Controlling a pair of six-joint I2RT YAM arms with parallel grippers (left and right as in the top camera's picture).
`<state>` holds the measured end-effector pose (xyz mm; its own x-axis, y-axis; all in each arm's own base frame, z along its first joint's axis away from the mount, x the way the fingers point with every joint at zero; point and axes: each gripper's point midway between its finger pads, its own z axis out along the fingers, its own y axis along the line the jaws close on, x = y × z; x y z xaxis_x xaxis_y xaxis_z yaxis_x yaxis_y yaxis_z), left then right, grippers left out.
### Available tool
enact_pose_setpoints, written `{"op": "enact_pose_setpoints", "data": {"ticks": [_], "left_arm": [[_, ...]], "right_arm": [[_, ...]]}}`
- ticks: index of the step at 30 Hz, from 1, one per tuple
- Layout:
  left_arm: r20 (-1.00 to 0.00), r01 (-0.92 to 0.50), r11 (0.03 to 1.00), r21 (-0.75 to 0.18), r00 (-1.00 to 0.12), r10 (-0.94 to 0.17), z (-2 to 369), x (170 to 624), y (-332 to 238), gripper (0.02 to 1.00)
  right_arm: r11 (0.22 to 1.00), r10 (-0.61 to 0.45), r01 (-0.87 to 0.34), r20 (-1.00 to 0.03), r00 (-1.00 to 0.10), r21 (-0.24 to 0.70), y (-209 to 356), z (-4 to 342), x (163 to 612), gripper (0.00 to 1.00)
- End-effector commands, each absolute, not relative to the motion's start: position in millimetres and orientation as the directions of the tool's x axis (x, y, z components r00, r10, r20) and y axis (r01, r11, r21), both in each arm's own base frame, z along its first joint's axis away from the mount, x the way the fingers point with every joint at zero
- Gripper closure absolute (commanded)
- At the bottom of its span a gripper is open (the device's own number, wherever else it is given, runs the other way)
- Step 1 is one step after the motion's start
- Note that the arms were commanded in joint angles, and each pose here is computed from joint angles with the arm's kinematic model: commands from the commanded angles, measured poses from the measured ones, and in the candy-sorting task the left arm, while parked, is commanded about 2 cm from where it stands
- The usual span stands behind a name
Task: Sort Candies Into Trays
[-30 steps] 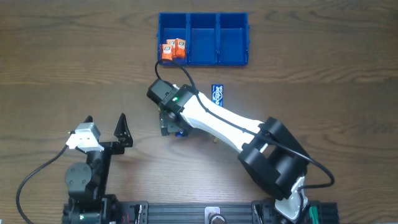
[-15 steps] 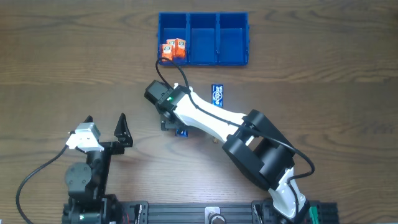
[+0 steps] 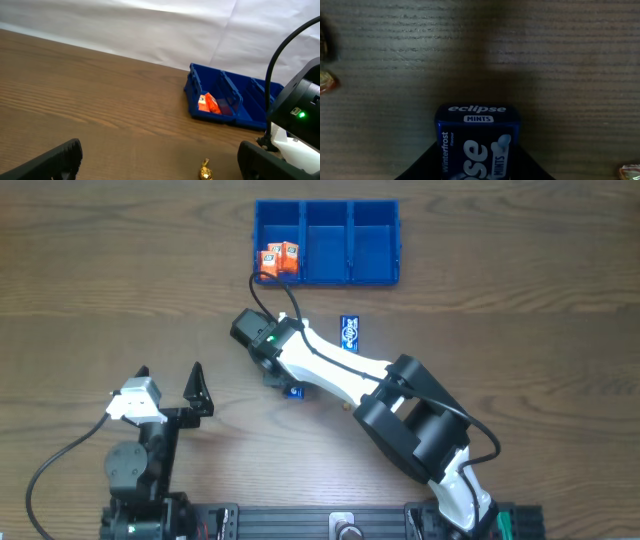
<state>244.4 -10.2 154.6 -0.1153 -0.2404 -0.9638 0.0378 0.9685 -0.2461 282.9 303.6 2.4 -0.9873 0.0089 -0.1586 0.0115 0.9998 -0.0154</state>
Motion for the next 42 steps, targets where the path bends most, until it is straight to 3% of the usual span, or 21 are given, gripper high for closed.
{"op": "enact_pose_setpoints", "data": {"ticks": [1, 5, 13, 18, 24, 34, 37, 40, 42], "left_arm": [[-0.961, 0.044, 0.971, -0.234, -0.161, -0.225, 139, 244, -12, 0.02], [-0.961, 0.044, 0.971, -0.234, -0.161, -0.225, 139, 244, -12, 0.023], [-0.961, 0.044, 0.971, -0.234, -0.161, -0.225, 139, 244, -12, 0.02], [-0.961, 0.044, 0.971, -0.234, -0.161, -0.225, 139, 244, -12, 0.02], [-0.961, 0.044, 0.971, -0.234, -0.161, -0.225, 139, 244, -12, 0.023], [-0.961, 0.044, 0.971, -0.234, -0.161, -0.225, 139, 244, -12, 0.02], [-0.961, 0.044, 0.971, -0.234, -0.161, -0.225, 139, 244, -12, 0.02], [-0.961, 0.044, 0.971, -0.234, -0.161, -0.224, 139, 244, -12, 0.02], [-0.961, 0.044, 0.971, -0.234, -0.161, -0.225, 139, 244, -12, 0.02]], "right_arm": [[1.0, -0.022, -0.02, -0.194, -0.981, -0.016, 311, 10, 291, 0.687], [0.998, -0.058, -0.057, -0.315, -0.947, -0.011, 309, 58, 315, 0.713], [0.998, -0.055, -0.066, -0.598, -0.8, -0.003, 268, 202, 416, 0.72], [0.998, -0.045, -0.061, -0.707, -0.706, -0.003, 244, 246, 475, 0.726], [1.0, -0.003, -0.021, -0.756, -0.655, 0.014, 236, 224, 528, 0.724], [1.0, -0.007, 0.0, -0.723, -0.691, -0.01, 243, 139, 562, 0.678], [1.0, -0.006, 0.005, -0.72, -0.694, -0.012, 240, 137, 563, 0.575], [1.0, -0.001, 0.013, -0.718, -0.696, -0.014, 235, 136, 564, 0.411], [1.0, -0.005, 0.015, -0.708, -0.707, -0.022, 232, 134, 562, 0.242]]}}
